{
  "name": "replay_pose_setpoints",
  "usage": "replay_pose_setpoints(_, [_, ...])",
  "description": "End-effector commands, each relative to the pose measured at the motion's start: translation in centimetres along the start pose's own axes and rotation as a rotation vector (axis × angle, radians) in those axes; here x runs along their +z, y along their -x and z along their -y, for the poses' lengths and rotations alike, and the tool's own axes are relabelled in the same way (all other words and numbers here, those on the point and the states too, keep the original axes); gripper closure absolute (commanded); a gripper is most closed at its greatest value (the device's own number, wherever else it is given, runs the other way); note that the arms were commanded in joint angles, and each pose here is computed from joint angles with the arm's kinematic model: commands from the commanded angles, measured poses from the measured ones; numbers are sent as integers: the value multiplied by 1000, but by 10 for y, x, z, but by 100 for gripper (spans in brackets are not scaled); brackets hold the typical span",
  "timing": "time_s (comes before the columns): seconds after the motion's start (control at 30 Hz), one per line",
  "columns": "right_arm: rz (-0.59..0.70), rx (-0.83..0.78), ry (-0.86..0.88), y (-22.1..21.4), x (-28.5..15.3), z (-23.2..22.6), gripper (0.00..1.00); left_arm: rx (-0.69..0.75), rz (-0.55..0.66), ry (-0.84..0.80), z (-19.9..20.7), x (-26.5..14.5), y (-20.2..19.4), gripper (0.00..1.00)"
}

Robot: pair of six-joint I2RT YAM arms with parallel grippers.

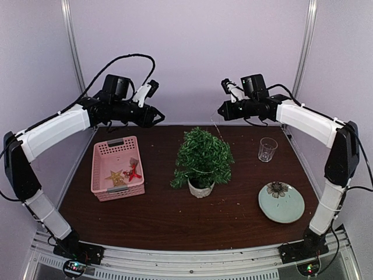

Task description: Decorate the small christmas tree

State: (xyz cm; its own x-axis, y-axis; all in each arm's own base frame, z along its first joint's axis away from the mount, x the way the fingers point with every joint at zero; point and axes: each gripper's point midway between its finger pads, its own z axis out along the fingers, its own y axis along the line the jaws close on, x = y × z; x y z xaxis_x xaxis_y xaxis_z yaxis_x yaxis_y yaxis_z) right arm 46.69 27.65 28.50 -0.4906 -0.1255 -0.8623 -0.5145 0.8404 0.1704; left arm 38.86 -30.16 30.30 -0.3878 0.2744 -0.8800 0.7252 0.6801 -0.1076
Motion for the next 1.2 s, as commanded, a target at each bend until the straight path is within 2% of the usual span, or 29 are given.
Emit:
replay_pose_setpoints(0.0, [61, -21, 232, 22, 7, -41, 100, -28, 64, -21, -9, 0, 7, 57])
replay_pose_setpoints(0.27, [134, -34, 493, 44, 5, -86, 100, -53, 100, -206, -18, 13, -6, 60])
replay_pose_setpoints(0.53, [145, -23, 650, 45, 5, -115, 100, 19, 195, -403, -5, 37, 2, 57])
replay_pose_setpoints(0.87, [156, -17, 686, 48, 10, -127, 100, 16, 235, -526, 12, 54, -4, 47])
replay_pose_setpoints(1.17, [151, -20, 672, 47, 17, -129, 100, -48, 210, -586, 45, 68, 0, 45])
